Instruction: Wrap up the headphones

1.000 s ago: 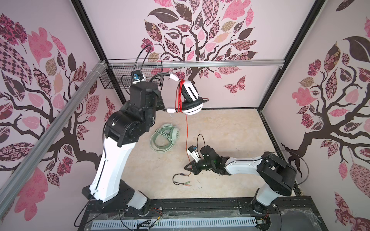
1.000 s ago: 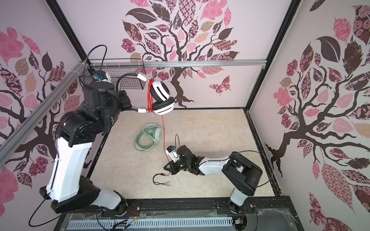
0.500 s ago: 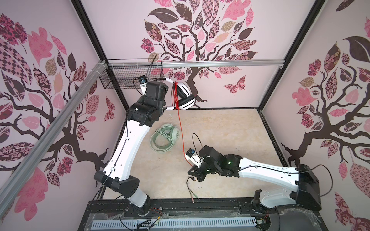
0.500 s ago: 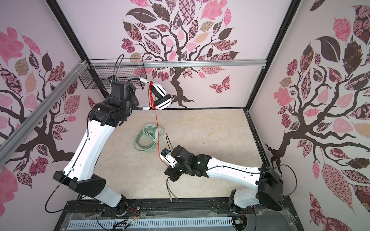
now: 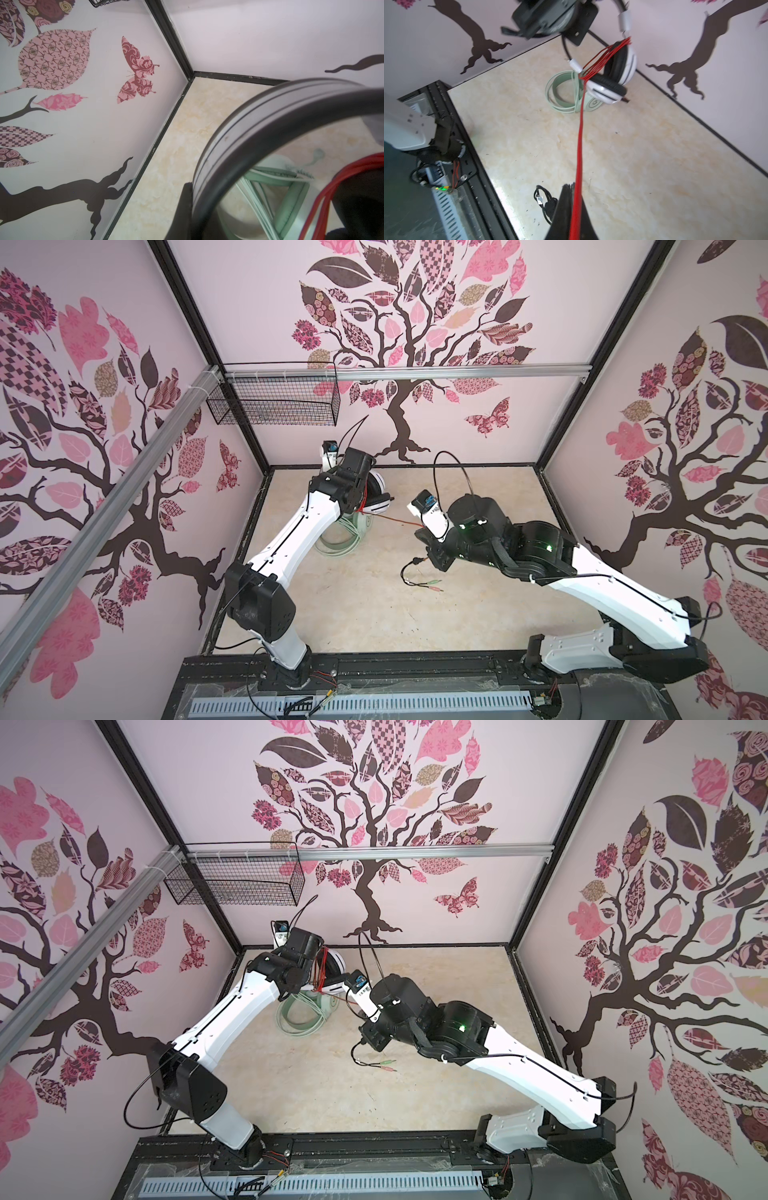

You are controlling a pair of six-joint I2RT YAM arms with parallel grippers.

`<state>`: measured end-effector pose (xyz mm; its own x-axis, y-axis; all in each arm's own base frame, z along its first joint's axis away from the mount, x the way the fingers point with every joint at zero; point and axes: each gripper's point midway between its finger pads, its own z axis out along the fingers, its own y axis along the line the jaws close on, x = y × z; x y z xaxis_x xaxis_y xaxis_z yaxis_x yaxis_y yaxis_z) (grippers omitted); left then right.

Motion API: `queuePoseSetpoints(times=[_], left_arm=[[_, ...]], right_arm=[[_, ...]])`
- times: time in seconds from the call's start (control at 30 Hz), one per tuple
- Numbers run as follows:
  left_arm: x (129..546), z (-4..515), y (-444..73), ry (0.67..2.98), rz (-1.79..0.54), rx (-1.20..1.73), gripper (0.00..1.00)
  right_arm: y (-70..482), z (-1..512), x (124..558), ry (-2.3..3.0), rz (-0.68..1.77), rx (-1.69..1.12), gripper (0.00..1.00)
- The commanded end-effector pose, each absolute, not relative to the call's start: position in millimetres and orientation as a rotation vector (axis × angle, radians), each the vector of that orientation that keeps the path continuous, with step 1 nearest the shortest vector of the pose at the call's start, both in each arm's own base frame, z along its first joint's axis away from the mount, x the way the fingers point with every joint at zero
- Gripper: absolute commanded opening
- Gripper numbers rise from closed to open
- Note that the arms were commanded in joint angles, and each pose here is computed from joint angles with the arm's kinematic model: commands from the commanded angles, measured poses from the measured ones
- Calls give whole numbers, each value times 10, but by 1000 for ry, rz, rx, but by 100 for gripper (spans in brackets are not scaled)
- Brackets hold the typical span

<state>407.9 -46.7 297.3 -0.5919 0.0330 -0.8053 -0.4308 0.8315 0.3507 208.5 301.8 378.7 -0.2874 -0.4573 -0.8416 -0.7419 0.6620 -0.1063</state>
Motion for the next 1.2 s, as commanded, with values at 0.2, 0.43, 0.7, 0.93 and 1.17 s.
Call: queuePoseSetpoints(times=[0.2, 0.43, 0.7, 0.93, 1.17], left_arm=[[3323, 3069, -735, 2184, 388, -69, 0], [2661, 2972, -1146, 2284, 191, 212, 0], [2283, 2976, -1343, 2372, -48, 282, 0], [2218, 3479, -1330, 2302, -220, 116, 0], [2238, 4241, -1268, 2179, -335, -35, 0]], right_arm=[[2757, 4013, 2881, 1848, -73, -817, 0], [2667, 4003, 3388, 1843, -100, -712, 0], [2706, 3731, 3764, 1903, -55, -680, 0], [2856, 3135, 3833, 1968, 124, -701, 0], [3326, 2651, 3463, 1859, 769, -822, 4]])
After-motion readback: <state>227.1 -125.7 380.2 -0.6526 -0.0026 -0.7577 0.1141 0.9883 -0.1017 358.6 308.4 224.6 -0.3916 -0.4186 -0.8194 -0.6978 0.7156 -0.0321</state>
